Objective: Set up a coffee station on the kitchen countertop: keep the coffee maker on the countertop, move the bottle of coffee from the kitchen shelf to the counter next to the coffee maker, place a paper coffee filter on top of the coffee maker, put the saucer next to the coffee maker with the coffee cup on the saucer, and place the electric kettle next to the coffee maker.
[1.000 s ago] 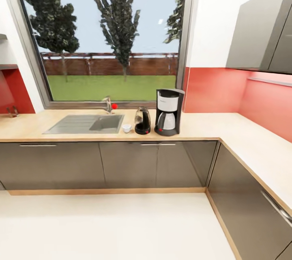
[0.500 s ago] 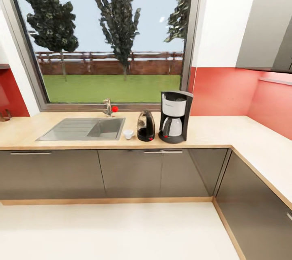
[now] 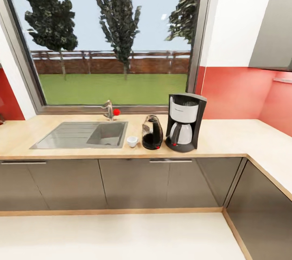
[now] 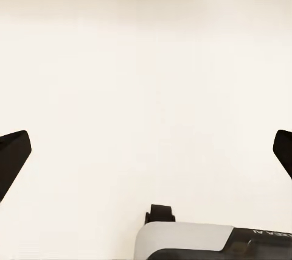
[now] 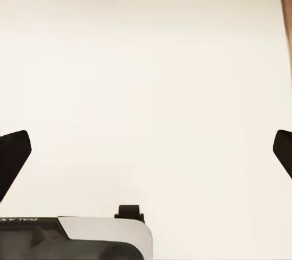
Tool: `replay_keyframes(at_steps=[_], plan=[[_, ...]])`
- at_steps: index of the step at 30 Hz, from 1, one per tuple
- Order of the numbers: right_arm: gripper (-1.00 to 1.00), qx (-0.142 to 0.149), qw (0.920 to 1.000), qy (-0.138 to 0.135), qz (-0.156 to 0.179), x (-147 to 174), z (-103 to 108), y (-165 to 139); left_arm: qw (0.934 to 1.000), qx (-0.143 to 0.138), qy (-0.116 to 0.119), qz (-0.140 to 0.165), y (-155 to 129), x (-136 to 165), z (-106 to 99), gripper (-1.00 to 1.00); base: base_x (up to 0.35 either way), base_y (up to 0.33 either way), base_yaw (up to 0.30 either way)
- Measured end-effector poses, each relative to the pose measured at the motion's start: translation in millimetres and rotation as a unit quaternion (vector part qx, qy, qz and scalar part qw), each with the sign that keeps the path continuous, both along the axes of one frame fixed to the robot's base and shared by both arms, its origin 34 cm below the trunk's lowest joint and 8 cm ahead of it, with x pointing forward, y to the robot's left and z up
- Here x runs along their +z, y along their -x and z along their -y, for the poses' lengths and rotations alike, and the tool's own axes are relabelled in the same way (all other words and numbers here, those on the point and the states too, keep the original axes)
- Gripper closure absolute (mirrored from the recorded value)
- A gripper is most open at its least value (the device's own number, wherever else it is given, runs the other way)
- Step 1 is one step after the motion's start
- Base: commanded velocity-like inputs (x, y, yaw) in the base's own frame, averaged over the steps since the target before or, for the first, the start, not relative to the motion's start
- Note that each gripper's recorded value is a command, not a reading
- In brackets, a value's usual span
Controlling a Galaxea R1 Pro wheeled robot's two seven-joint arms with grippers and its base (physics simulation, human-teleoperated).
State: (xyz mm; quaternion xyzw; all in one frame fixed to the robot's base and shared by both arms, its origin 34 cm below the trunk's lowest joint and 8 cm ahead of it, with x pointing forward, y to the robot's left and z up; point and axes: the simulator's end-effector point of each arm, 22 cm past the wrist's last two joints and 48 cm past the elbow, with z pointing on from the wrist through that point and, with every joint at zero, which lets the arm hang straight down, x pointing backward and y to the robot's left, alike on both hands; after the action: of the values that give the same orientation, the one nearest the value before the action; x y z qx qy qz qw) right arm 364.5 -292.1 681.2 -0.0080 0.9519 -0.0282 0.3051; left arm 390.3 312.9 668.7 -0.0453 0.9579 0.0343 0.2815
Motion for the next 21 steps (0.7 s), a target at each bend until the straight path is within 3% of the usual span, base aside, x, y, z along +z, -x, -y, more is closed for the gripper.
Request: replay_keyframes(at_steps=[7, 13, 21], plan=[[-1.0, 0.0, 1.0, 0.0, -0.001, -0.3, 0.0, 0.5, 1.0, 0.0, 0.0, 0.0, -0.1, 0.0, 0.1, -1.0, 0.292, 0.224, -0.077], [-1.0, 0.0, 1.0, 0.0, -0.001, -0.5, 0.1, 0.5, 1.0, 0.0, 0.0, 0.0, -0.2, -0.2, 0.4, -1.0, 0.21, 0.277, -0.252], [-1.0, 0.0, 1.0, 0.0, -0.001, -0.6, 0.1, 0.4, 1.0, 0.002, 0.001, 0.0, -0.2, -0.2, -0.3, -1.0, 0.08, 0.33, -0.278]])
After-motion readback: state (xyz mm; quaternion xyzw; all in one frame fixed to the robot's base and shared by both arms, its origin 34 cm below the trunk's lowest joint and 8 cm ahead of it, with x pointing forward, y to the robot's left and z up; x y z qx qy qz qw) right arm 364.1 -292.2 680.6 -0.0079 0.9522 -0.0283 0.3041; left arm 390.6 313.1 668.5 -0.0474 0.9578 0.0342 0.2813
